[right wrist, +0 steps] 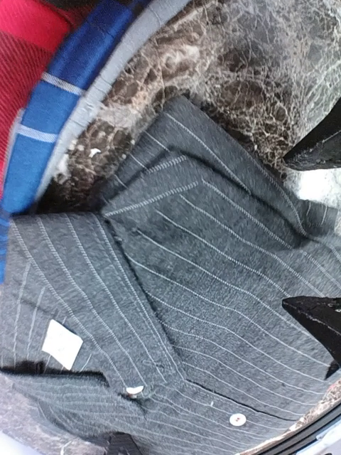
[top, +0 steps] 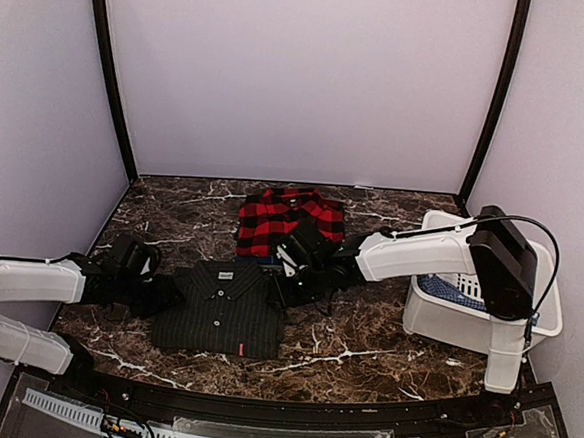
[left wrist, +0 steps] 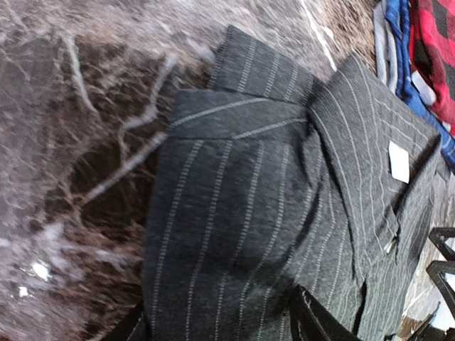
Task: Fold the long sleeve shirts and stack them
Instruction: Pick up the square-folded shirt from the center of the board.
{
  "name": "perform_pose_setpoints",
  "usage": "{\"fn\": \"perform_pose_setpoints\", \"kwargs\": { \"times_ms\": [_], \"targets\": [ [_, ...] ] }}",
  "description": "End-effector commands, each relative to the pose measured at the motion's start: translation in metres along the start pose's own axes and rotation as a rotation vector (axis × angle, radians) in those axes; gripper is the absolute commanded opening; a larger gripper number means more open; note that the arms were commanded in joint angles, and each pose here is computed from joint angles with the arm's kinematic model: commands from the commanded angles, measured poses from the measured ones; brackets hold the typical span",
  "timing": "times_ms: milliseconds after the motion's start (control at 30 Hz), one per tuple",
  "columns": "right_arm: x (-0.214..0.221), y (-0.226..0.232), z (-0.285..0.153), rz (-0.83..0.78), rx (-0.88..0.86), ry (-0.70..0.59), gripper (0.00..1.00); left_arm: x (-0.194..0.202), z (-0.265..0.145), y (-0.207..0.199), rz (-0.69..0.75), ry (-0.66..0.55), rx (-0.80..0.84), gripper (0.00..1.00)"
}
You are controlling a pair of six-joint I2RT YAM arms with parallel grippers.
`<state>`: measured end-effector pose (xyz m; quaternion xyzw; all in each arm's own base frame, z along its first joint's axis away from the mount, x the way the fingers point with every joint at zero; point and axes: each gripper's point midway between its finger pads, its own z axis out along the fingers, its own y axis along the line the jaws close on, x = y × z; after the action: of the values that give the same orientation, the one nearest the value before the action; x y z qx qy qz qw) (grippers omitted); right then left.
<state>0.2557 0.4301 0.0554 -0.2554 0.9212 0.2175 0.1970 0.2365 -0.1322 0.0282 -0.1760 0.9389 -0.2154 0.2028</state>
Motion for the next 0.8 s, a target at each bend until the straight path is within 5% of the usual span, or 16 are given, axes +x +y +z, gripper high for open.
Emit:
{"fn": "perform_pose_setpoints", "kwargs": {
  "times_ms": [0, 300, 433, 767],
  "targets": [
    [0.0, -0.003, 0.005, -0.01, 0.043, 0.011, 0.58, 0.041, 0.002, 0.016, -0.031, 0.11, -0.061, 0.59],
    [0.009, -0.023, 0.005, -0.014, 0.128, 0.019, 0.59, 0.057, -0.011, 0.016, -0.072, 0.068, -0.07, 0.54],
    [0.013, -0.02, 0.014, -0.014, 0.109, 0.04, 0.59, 0.053, -0.016, 0.027, -0.066, 0.03, -0.108, 0.62],
    [0.024, -0.007, 0.031, -0.039, 0.085, 0.085, 0.55, 0.064, 0.0, 0.02, -0.013, 0.112, -0.096, 0.63]
  ]
}}
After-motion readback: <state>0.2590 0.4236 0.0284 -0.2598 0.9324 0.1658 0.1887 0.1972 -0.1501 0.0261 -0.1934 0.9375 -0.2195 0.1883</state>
